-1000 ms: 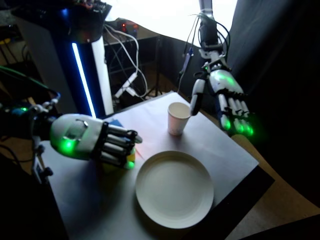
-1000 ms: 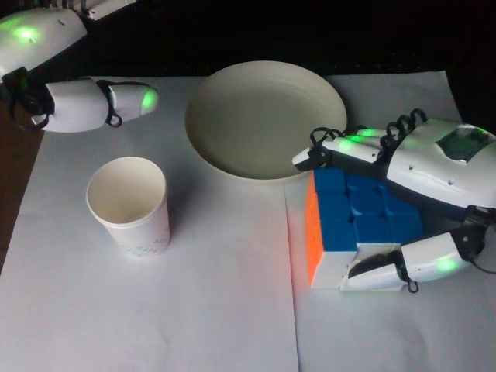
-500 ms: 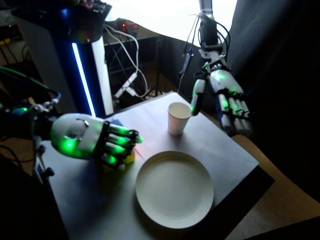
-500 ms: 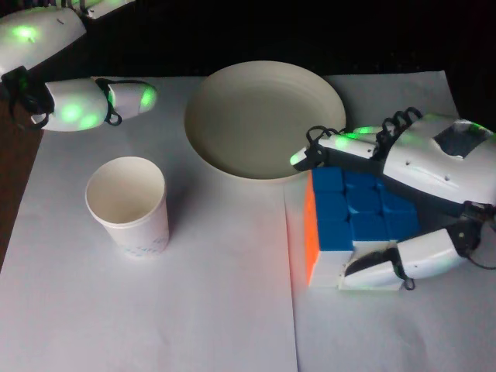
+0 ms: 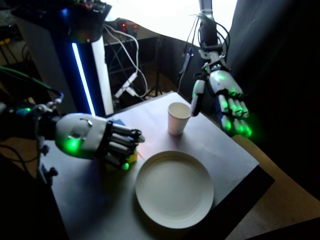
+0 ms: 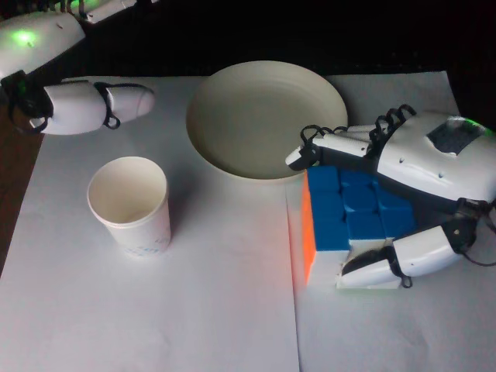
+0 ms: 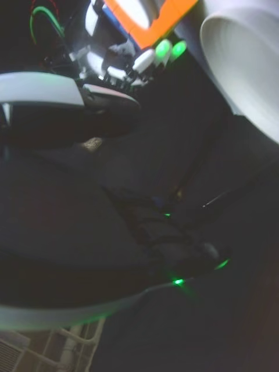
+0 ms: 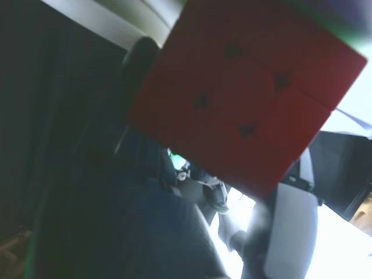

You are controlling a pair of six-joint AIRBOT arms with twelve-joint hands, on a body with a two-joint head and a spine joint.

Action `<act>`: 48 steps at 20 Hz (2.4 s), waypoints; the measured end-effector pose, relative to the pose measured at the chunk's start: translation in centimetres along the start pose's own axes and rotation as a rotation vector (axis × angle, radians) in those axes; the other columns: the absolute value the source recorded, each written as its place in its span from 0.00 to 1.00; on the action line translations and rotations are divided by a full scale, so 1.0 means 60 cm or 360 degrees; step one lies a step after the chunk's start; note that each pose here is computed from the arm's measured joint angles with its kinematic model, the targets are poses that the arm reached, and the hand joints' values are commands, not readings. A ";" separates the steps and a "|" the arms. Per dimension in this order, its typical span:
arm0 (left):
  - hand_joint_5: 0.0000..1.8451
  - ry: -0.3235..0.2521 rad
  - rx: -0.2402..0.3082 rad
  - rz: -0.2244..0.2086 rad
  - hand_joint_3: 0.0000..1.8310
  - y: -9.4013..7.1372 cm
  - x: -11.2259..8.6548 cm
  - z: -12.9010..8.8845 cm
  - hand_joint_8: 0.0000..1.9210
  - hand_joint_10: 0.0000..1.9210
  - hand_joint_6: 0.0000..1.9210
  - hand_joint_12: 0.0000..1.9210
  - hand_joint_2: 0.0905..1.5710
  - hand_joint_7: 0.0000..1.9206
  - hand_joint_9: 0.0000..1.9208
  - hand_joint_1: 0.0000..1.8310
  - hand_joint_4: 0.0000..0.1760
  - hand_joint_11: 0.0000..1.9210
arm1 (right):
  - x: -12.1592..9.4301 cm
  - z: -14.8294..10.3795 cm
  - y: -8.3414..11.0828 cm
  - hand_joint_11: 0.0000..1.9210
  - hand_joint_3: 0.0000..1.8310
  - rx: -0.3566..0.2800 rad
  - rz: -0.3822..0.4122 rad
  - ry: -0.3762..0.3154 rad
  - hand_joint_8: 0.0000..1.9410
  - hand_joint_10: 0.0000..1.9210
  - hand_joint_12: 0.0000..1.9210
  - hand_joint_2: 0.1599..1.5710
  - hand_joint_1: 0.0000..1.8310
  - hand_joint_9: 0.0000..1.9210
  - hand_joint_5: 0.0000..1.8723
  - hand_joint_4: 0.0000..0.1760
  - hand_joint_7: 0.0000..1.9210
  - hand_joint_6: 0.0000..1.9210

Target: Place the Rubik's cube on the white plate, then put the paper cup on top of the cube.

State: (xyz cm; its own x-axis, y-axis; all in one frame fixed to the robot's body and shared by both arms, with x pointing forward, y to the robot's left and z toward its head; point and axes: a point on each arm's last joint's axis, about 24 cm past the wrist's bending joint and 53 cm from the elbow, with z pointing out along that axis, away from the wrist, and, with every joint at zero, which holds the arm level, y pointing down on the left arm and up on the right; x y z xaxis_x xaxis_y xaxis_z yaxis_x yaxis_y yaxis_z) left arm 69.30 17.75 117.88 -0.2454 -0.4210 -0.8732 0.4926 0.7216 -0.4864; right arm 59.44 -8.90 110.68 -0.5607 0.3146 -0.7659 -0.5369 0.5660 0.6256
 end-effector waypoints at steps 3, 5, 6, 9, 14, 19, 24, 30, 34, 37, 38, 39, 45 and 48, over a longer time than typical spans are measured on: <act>0.01 0.0000 0.0000 0.0000 0.00 0.000 0.000 -0.001 0.00 0.00 0.00 0.15 0.80 0.00 0.00 0.24 0.72 0.00 | -0.004 -0.006 0.003 0.67 0.00 0.0003 -0.0036 0.0011 0.85 1.00 1.00 0.83 0.64 0.58 0.36 0.00 0.42 0.71; 0.01 -0.0002 0.0002 0.0000 0.00 0.000 0.000 -0.001 0.00 0.00 0.00 0.11 0.81 0.00 0.00 0.24 0.70 0.00 | -0.005 -0.008 0.010 0.63 0.00 -0.0013 -0.0050 0.0008 0.82 1.00 1.00 0.84 0.64 0.53 0.35 0.00 0.40 0.73; 0.01 -0.0003 0.0003 0.0000 0.00 0.000 0.000 -0.001 0.00 0.00 0.00 0.10 0.80 0.00 0.00 0.24 0.75 0.00 | -0.006 -0.010 0.013 0.60 0.00 -0.0022 -0.0058 0.0007 0.83 1.00 1.00 0.85 0.64 0.51 0.35 0.00 0.40 0.73; 0.01 -0.0005 0.0001 -0.0002 0.00 0.000 -0.001 -0.001 0.00 0.00 0.00 0.10 0.81 0.00 0.00 0.25 0.64 0.00 | -0.017 -0.012 0.022 0.58 0.00 -0.0051 -0.0072 -0.0022 0.83 1.00 1.00 0.85 0.63 0.49 0.34 0.00 0.39 0.75; 0.02 0.0000 -0.0002 -0.0002 0.00 0.002 0.001 -0.002 0.00 0.00 0.00 0.10 0.80 0.00 0.00 0.23 0.66 0.00 | -0.060 -0.012 0.042 0.55 0.00 -0.0108 -0.0097 -0.0124 0.81 1.00 1.00 0.85 0.63 0.47 0.35 0.00 0.40 0.74; 0.02 -0.0001 -0.0002 -0.0002 0.00 0.002 0.001 -0.002 0.00 0.00 0.00 0.00 0.80 0.00 0.00 0.25 0.68 0.00 | -0.108 0.004 0.059 0.49 0.00 -0.0162 -0.0163 -0.0231 0.85 1.00 1.00 0.88 0.61 0.42 0.32 0.00 0.36 0.80; 0.02 -0.0002 -0.0001 -0.0002 0.00 0.001 0.001 -0.002 0.00 0.00 0.00 0.00 0.80 0.00 0.00 0.26 0.73 0.00 | -0.145 0.050 0.057 0.51 0.00 -0.0166 -0.0179 -0.0297 0.83 1.00 1.00 0.87 0.62 0.42 0.30 0.00 0.38 0.80; 0.02 -0.0005 -0.0003 -0.0006 0.00 0.002 0.000 -0.002 0.00 0.00 0.00 0.00 0.80 0.00 0.00 0.26 0.69 0.00 | -0.171 0.102 0.038 0.42 0.00 -0.0138 -0.0129 -0.0364 0.79 0.99 1.00 0.86 0.61 0.35 0.34 0.14 0.35 0.81; 0.02 -0.0008 0.0000 -0.0006 0.00 0.001 -0.001 -0.001 0.00 0.00 0.00 0.00 0.80 0.00 0.00 0.25 0.70 0.00 | -0.171 0.137 0.034 0.39 0.00 -0.0135 -0.0097 -0.0376 0.79 0.97 1.00 0.85 0.61 0.30 0.34 0.09 0.34 0.83; 0.01 -0.0019 0.0005 -0.0004 0.00 0.001 -0.004 -0.001 0.00 0.00 0.00 0.02 0.80 0.00 0.00 0.20 0.78 0.01 | -0.162 0.165 0.022 0.53 0.00 -0.0110 -0.0052 -0.0371 0.84 1.00 1.00 0.84 0.61 0.43 0.30 0.00 0.36 0.81; 0.02 -0.0022 0.0005 -0.0006 0.00 0.001 -0.005 -0.001 0.00 0.00 0.00 0.00 0.81 0.00 0.00 0.20 0.78 0.00 | -0.160 0.170 0.019 0.57 0.00 -0.0103 -0.0048 -0.0367 0.84 1.00 1.00 0.83 0.62 0.46 0.30 0.00 0.38 0.78; 0.02 -0.0026 0.0008 -0.0006 0.00 0.000 -0.006 -0.002 0.00 0.00 0.00 0.00 0.81 0.00 0.00 0.22 0.84 0.00 | -0.158 0.177 0.012 0.53 0.00 -0.0084 -0.0033 -0.0365 0.84 1.00 1.00 0.83 0.62 0.42 0.31 0.00 0.37 0.78; 0.02 -0.0034 0.0016 -0.0005 0.00 -0.002 -0.008 -0.002 0.00 0.00 0.00 0.00 0.81 0.00 0.00 0.26 0.86 0.00 | -0.168 0.185 -0.030 0.18 0.00 0.0027 0.0047 -0.0385 0.54 0.69 0.97 0.70 0.62 0.22 0.15 0.00 0.23 0.63; 0.02 -0.0036 0.0015 -0.0007 0.00 -0.002 -0.008 -0.002 0.00 0.00 0.00 0.00 0.82 0.00 0.00 0.25 0.49 0.00 | -0.152 0.188 -0.049 0.11 0.00 0.0072 0.0115 -0.0371 0.13 0.48 0.90 0.71 0.53 0.19 0.12 0.00 0.26 0.40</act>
State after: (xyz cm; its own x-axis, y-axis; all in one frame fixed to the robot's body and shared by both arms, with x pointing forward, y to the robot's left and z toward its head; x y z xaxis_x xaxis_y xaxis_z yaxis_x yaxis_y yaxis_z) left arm 69.29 17.93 118.37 -0.2287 -0.4363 -0.8702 0.4997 0.7146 -0.4896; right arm 73.23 -4.85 114.19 -0.4334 0.5197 -0.7363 -0.4688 0.5677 0.6767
